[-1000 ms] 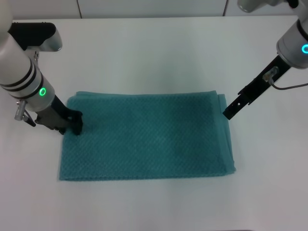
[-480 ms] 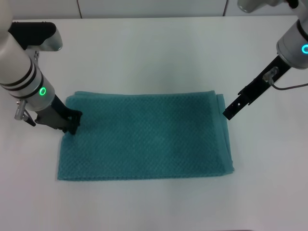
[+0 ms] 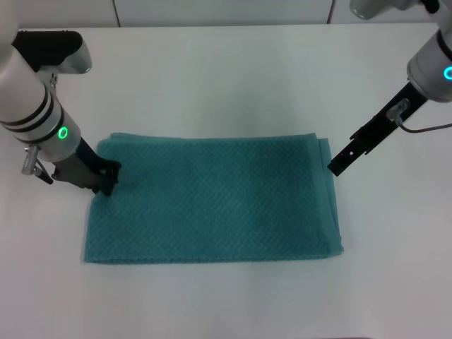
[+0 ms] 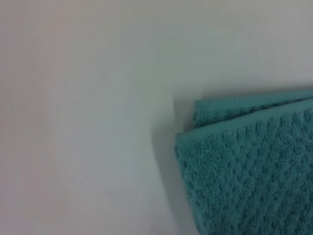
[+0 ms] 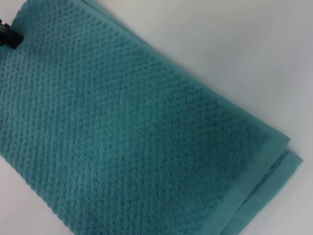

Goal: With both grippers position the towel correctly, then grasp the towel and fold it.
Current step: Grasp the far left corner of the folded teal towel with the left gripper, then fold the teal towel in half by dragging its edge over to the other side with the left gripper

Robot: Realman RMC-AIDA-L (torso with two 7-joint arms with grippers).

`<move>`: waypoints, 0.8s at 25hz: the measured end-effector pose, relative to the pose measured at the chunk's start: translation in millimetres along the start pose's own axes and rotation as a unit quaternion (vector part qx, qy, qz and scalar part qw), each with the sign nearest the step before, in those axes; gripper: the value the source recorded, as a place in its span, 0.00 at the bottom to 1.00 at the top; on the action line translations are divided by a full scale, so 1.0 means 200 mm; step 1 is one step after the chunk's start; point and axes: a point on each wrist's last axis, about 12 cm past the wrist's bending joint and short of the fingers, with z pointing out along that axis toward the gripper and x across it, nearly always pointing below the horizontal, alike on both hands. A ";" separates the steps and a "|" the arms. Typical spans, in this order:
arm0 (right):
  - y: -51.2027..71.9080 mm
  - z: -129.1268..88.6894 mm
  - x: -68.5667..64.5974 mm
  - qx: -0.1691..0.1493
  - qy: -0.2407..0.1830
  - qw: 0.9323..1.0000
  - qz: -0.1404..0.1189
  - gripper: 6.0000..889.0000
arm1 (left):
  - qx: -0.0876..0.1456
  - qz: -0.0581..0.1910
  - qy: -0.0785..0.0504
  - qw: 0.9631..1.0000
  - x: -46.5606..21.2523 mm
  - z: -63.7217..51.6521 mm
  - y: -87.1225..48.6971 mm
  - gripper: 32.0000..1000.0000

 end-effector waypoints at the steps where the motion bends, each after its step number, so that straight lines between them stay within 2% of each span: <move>1: 0.00 0.00 0.00 0.001 -0.001 1.000 0.001 0.96 | 0.000 0.000 -0.001 1.000 -0.001 0.00 0.00 0.06; 11: -0.01 0.01 0.01 0.000 -0.003 1.000 0.004 0.96 | -0.006 -0.002 -0.002 1.000 -0.002 -0.02 0.04 0.06; 20: -0.01 0.01 0.01 0.003 -0.007 1.000 0.007 0.96 | -0.022 -0.003 -0.002 1.000 0.009 -0.04 0.11 0.06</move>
